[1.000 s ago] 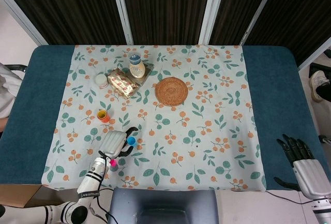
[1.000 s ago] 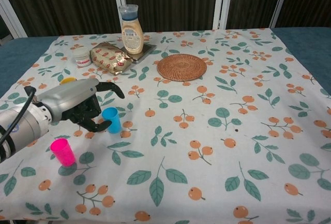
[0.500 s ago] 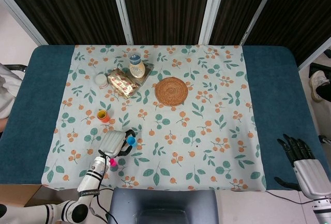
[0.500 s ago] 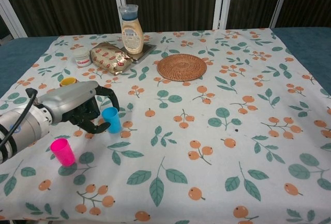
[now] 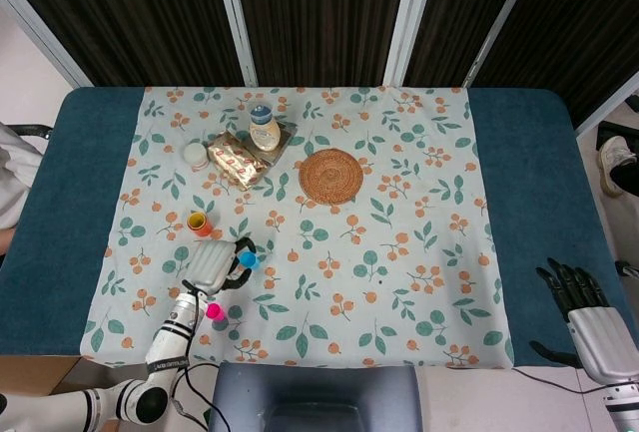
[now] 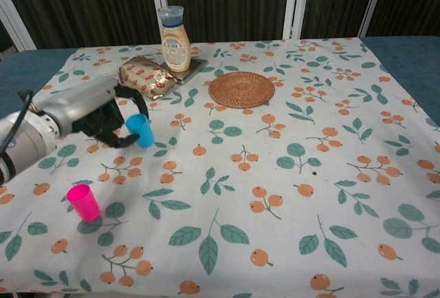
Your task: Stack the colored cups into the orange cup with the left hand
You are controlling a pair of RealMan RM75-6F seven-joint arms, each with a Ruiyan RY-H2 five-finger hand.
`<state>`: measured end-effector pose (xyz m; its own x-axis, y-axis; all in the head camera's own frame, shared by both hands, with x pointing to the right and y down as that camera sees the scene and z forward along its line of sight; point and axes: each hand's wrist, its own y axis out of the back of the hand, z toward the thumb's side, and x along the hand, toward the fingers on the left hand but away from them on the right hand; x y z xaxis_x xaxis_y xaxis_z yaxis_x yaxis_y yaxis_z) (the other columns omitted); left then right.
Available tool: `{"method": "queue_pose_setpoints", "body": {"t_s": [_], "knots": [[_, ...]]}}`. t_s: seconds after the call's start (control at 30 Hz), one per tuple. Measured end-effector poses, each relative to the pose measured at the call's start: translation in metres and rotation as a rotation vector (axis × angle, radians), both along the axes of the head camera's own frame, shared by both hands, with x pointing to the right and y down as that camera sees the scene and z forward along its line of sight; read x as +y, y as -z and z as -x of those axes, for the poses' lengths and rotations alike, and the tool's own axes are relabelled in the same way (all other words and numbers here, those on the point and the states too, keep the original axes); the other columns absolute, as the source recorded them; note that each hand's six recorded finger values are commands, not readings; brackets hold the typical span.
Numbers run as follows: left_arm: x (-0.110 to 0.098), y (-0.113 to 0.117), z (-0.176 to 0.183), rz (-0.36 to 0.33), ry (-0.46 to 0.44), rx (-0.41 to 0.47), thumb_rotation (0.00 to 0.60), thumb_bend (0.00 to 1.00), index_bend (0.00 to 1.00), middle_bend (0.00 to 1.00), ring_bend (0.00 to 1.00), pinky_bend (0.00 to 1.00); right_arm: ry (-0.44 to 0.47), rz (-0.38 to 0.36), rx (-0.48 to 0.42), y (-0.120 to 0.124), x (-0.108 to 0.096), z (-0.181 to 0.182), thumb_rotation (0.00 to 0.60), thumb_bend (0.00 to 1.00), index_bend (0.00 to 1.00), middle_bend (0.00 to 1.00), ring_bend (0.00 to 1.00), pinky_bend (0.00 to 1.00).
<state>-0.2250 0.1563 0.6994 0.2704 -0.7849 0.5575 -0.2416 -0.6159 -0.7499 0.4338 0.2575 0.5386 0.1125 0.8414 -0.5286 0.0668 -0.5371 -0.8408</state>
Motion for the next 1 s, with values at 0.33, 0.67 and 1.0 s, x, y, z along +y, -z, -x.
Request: {"method": "queue_pose_setpoints", "body": {"t_s": [0.33,0.67,1.0], "knots": [[-0.055,0.022,0.046,-0.135,0.118,-0.076,0.6,0.36,0.58,1.0,1.0,1.0,0.001,0.0,-0.001,0.0,0.0,0.0,0.6,0.19,0.0,0.0,0.0,0.0],[-0.063,-0.004,0.095,-0.116,0.16,-0.216,0.6,0.36,0.58,1.0,1.0,1.0,-0.003,-0.002,0.008,-0.001,0.0,0.0,0.6,0.18,0.0,0.0,0.0,0.0],[-0.055,-0.013,0.092,-0.085,0.146,-0.206,0.6,0.36,0.58,1.0,1.0,1.0,-0.005,-0.002,0.009,-0.002,-0.001,0.0,0.6,0.19,0.0,0.0,0.0,0.0]]}}
